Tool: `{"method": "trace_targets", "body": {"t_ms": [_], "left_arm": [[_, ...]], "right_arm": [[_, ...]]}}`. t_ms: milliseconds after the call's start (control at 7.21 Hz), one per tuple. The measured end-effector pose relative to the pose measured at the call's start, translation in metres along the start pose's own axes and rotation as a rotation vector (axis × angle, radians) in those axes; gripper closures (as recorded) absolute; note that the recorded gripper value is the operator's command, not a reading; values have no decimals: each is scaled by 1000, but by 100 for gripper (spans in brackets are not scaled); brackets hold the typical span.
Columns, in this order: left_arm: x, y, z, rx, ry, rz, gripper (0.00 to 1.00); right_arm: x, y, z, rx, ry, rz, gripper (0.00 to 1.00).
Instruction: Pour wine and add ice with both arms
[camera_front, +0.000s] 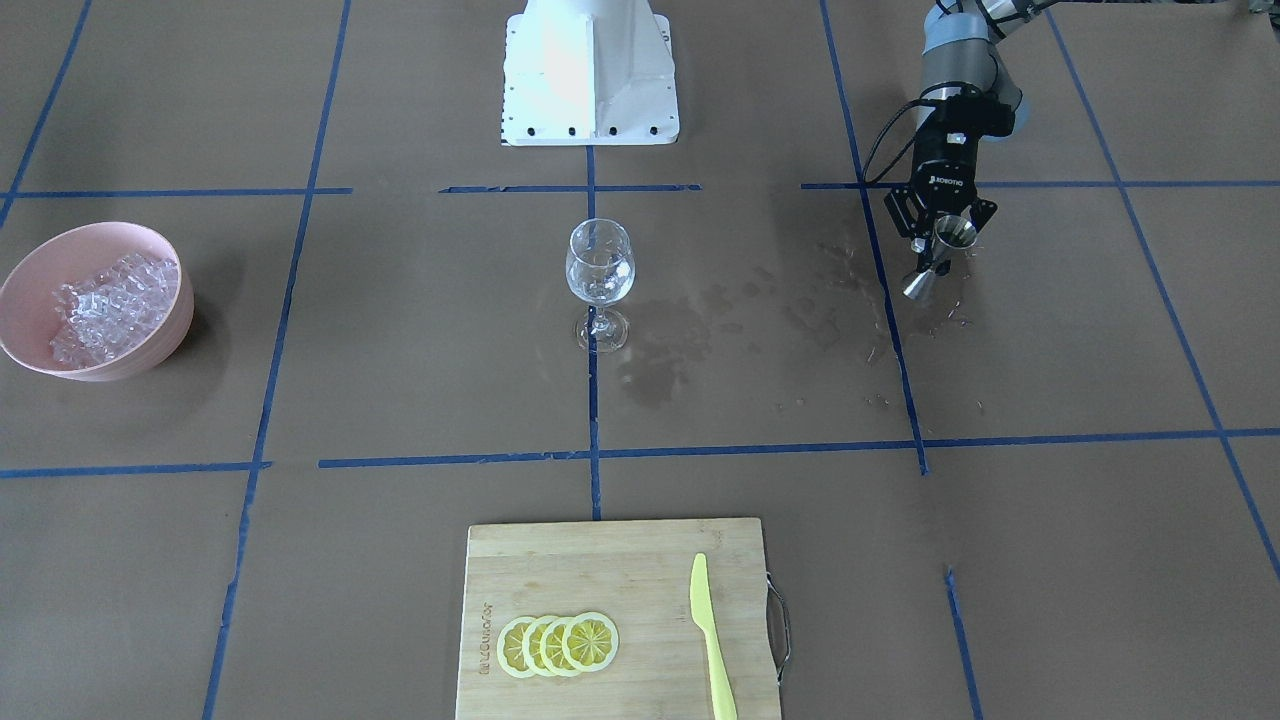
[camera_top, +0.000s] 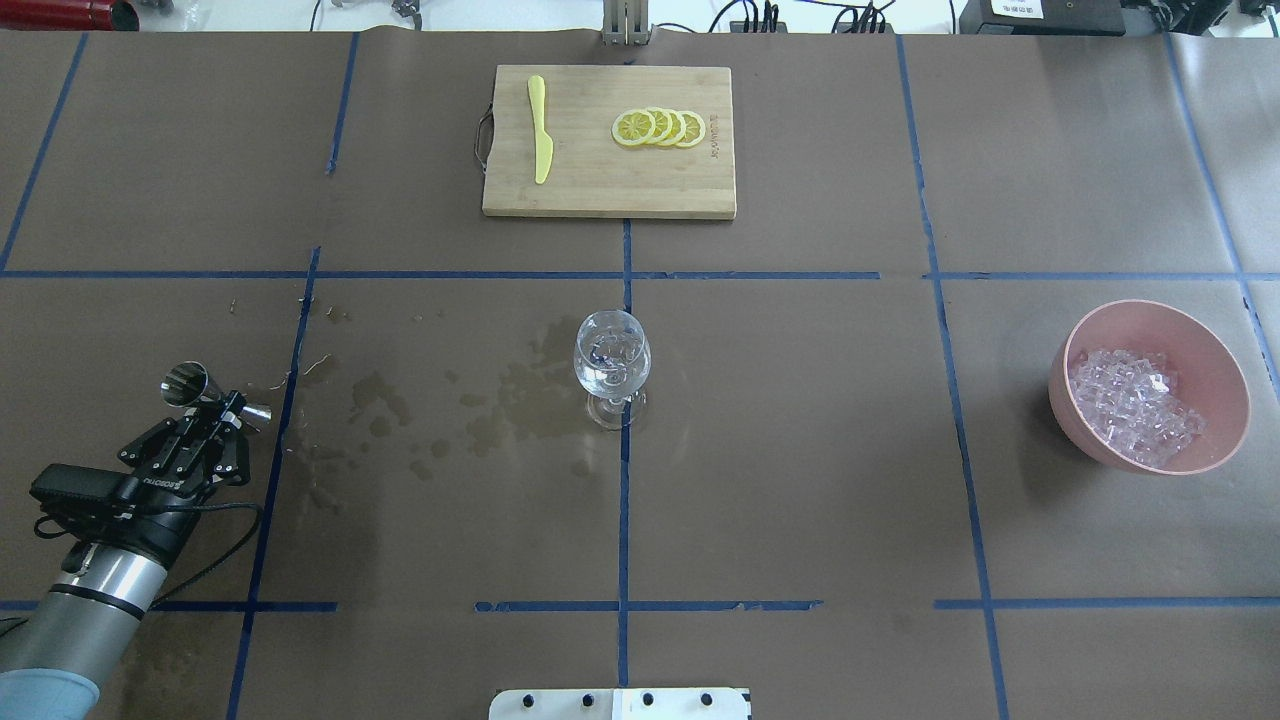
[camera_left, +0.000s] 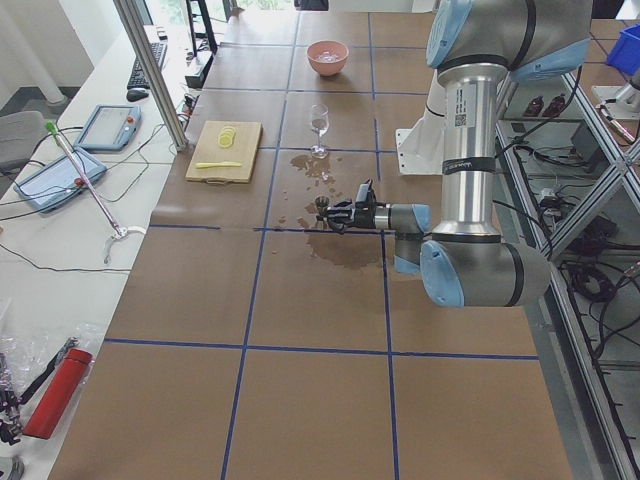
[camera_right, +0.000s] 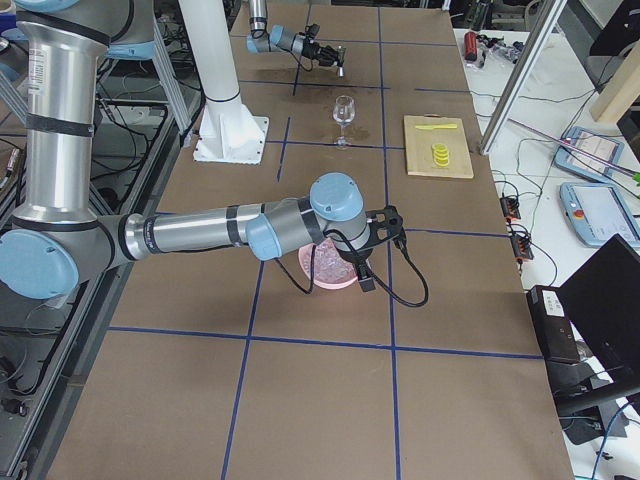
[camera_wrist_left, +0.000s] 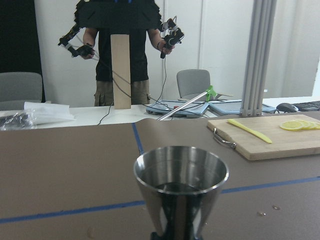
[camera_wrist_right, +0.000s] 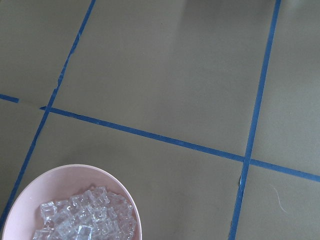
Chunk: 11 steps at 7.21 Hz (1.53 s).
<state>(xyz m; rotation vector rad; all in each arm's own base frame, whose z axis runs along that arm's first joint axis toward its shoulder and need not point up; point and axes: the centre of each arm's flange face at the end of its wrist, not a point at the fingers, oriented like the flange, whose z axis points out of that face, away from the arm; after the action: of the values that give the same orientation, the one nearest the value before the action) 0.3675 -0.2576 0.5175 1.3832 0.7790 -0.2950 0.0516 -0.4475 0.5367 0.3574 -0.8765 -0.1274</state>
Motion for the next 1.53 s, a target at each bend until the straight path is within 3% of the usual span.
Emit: {"method": "trace_targets", "body": {"t_ms": [278, 555, 1110, 1527], "left_arm": [[14, -39, -8, 65, 70, 180, 100], [39, -62, -11, 65, 185, 339, 100], [109, -105, -1, -37, 477, 393, 100], [174, -137, 47, -159, 591, 380, 100]], "right_arm": [[0, 0, 0, 0, 0, 0, 0], [0, 0, 0, -1, 0, 1, 0], [0, 0, 1, -1, 0, 0, 0], [2, 1, 1, -3, 1, 3, 0]]}}
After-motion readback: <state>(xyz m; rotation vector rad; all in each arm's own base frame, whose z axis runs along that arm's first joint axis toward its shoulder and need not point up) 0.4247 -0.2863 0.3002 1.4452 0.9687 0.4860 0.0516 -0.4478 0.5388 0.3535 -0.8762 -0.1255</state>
